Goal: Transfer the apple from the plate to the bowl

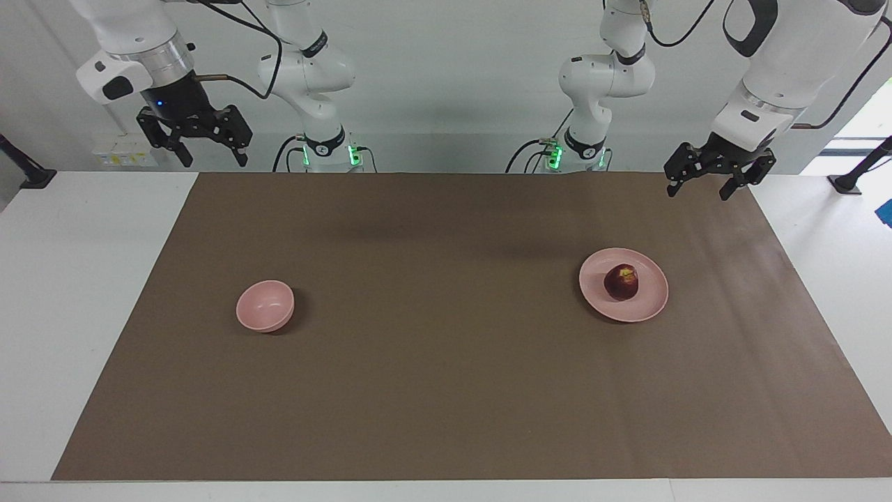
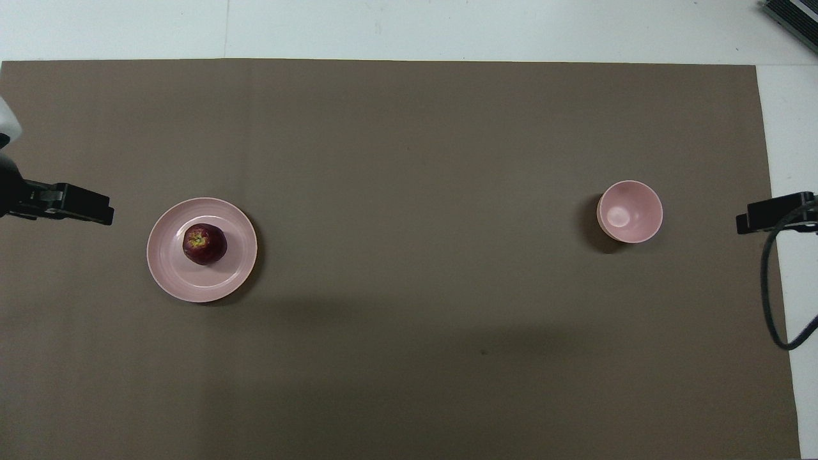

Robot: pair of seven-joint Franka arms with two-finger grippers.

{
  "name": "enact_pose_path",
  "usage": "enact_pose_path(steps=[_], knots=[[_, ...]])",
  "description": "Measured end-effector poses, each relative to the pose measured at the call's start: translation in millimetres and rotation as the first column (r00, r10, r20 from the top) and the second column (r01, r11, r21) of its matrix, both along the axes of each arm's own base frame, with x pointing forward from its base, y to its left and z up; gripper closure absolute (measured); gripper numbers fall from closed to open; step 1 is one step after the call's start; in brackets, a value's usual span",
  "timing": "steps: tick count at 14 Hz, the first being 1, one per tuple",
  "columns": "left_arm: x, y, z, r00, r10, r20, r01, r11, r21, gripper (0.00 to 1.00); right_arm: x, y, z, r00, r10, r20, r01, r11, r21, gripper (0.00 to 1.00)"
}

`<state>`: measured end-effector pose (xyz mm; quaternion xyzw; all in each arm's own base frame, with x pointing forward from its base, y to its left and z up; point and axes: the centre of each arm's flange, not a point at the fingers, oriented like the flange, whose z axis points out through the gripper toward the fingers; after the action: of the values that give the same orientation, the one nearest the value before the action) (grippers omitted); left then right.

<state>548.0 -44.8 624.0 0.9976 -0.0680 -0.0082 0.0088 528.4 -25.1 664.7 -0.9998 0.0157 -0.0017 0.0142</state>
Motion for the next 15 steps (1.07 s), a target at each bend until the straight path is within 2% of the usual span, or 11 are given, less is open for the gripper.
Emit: enact_pose_path(steps=[8, 15], knots=[[-9.9, -0.3, -21.7, 0.999, -0.001, -0.047, 0.002, 1.0, 0.004, 0.0, 0.0, 0.0, 0.0, 1.0, 0.0, 0.0, 0.0, 1.0, 0.0, 0.0], [-7.6, 0.2, -44.8, 0.999, 0.001, -0.047, 0.0, 1.0, 0.004, 0.0, 0.0, 0.0, 0.0, 1.0, 0.0, 0.0, 0.0, 1.0, 0.0, 0.0]])
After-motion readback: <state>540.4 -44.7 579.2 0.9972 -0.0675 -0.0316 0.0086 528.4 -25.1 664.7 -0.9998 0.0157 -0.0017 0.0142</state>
